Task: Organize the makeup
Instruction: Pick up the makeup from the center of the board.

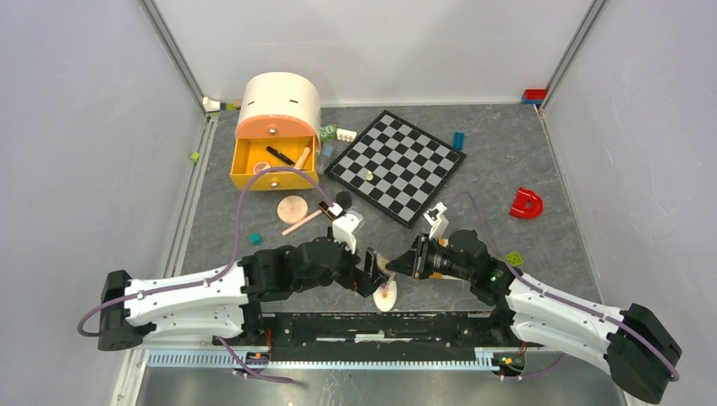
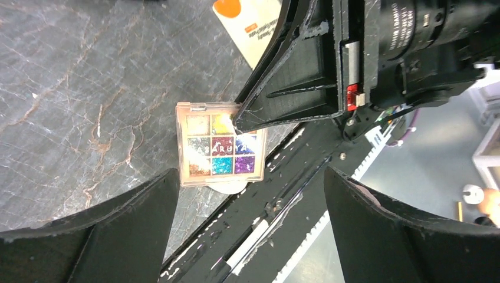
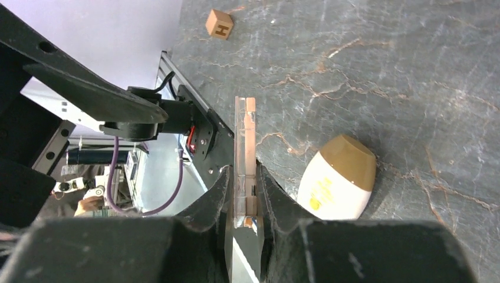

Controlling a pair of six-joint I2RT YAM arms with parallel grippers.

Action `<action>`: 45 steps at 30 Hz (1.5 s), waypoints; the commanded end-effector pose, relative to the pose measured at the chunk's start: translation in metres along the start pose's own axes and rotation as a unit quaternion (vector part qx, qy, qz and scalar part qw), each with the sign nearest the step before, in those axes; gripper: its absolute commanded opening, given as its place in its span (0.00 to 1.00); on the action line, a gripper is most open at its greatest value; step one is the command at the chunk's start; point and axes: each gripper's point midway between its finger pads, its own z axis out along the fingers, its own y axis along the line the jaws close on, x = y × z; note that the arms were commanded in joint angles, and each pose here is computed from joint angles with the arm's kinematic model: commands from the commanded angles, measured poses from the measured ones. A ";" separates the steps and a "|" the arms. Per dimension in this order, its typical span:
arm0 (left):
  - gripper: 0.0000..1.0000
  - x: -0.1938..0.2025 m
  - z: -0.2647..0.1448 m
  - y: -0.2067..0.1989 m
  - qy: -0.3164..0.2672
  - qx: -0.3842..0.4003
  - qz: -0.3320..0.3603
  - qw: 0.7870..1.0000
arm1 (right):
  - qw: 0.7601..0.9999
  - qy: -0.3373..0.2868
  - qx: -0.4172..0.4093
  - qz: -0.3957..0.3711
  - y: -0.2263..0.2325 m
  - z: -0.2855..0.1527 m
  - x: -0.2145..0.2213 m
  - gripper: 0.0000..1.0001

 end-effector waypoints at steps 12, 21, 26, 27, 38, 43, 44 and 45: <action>0.84 -0.020 -0.038 -0.008 -0.066 0.063 -0.001 0.996 | 0.981 0.004 -0.161 -0.109 0.085 -0.020 -0.024 0.06; 0.81 -0.018 -0.034 -0.009 -0.067 0.070 -0.006 0.995 | 0.968 -0.021 -0.234 -0.087 0.113 -0.037 -0.030 0.07; 0.79 -0.019 -0.033 -0.016 -0.077 0.091 -0.028 0.992 | 0.969 -0.039 -0.234 -0.064 0.113 -0.038 -0.037 0.07; 0.78 -0.020 -0.034 -0.018 -0.080 0.098 -0.035 0.991 | 0.969 -0.042 -0.235 -0.061 0.113 -0.039 -0.038 0.06; 0.73 -0.030 -0.041 -0.034 -0.119 0.159 -0.097 0.975 | 0.963 -0.067 -0.259 -0.021 0.112 -0.045 -0.042 0.07; 0.64 -0.036 -0.043 -0.037 -0.134 0.169 -0.108 0.971 | 0.963 -0.068 -0.259 -0.019 0.111 -0.045 -0.042 0.07; 0.62 -0.036 -0.043 -0.037 -0.134 0.168 -0.108 0.971 | 0.963 -0.068 -0.259 -0.019 0.112 -0.045 -0.042 0.07; 0.60 -0.037 -0.043 -0.038 -0.135 0.169 -0.108 0.970 | 0.963 -0.069 -0.259 -0.020 0.112 -0.046 -0.042 0.07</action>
